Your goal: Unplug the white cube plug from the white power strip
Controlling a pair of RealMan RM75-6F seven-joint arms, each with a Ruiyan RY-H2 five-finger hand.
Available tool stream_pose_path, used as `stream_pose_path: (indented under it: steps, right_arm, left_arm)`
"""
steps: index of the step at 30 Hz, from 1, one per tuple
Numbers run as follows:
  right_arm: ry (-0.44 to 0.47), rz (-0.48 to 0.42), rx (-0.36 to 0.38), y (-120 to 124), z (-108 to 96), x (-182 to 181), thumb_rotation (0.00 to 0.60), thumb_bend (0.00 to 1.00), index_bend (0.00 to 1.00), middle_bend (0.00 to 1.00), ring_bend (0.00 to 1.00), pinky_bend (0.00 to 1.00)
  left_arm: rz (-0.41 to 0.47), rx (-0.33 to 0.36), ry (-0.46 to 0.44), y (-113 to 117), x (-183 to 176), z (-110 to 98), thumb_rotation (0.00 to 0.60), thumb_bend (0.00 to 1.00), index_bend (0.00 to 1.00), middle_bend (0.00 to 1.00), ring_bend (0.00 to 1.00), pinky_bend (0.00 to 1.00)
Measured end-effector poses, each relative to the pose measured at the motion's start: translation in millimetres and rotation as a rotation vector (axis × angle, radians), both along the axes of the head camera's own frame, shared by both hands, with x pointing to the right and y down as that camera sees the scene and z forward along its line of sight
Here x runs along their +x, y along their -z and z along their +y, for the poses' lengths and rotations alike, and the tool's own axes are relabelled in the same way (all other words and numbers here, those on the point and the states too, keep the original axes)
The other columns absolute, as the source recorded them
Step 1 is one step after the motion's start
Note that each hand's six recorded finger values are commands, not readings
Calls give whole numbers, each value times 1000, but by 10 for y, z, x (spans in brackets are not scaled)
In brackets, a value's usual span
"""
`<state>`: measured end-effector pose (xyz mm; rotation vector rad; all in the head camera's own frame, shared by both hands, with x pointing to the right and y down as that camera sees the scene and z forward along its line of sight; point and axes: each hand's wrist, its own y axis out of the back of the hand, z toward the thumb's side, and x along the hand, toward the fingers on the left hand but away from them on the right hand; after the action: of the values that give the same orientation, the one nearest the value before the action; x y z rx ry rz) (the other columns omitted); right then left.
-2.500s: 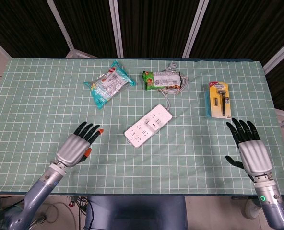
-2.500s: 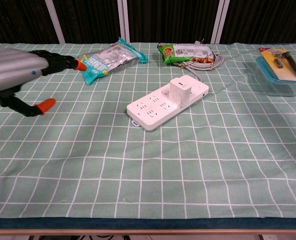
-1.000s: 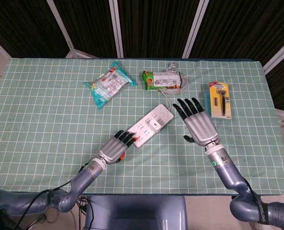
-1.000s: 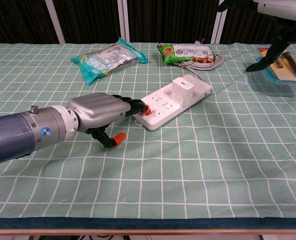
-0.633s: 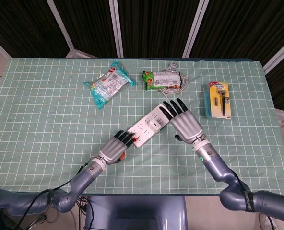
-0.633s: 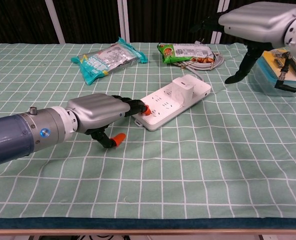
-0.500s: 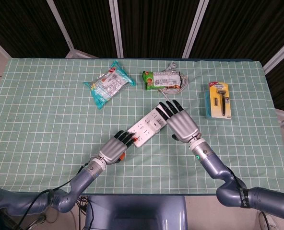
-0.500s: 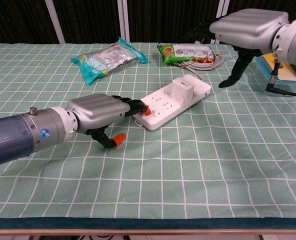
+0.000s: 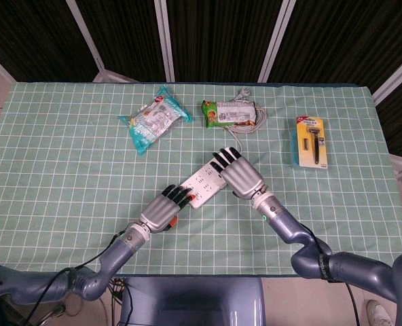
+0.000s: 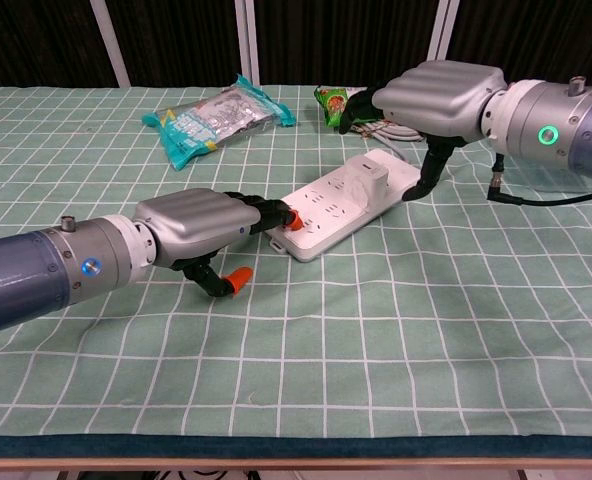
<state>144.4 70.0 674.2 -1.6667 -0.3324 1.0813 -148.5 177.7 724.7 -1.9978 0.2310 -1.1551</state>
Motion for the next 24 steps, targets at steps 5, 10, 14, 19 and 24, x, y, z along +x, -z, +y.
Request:
stream_pose_path:
  steps: [5, 10, 14, 19, 24]
  right_arm:
    - [10, 7, -4, -102, 7, -52, 600, 211, 239, 164, 133, 188]
    - [4, 19, -9, -206, -29, -83, 600, 211, 245, 168, 137, 193]
    - [-6, 26, -18, -278, -51, -98, 600, 211, 259, 174, 141, 195]
    - [-14, 25, -29, -353, -59, -125, 600, 211, 280, 177, 144, 197]
    - [-16, 27, -40, -422, -43, -149, 600, 211, 297, 182, 148, 203]
  left_arm:
    - [3, -4, -6, -13, 12, 18, 600, 515, 109, 44, 0, 82]
    - [7, -10, -4, -21, 26, 31, 600, 515, 109, 44, 0, 82]
    - [6, -8, -12, -23, 33, 36, 600, 515, 109, 44, 0, 82]
    - [3, -7, -12, -23, 22, 28, 600, 515, 109, 44, 0, 82]
    - [-2, -9, -14, -30, 12, 31, 600, 515, 109, 44, 0, 82]
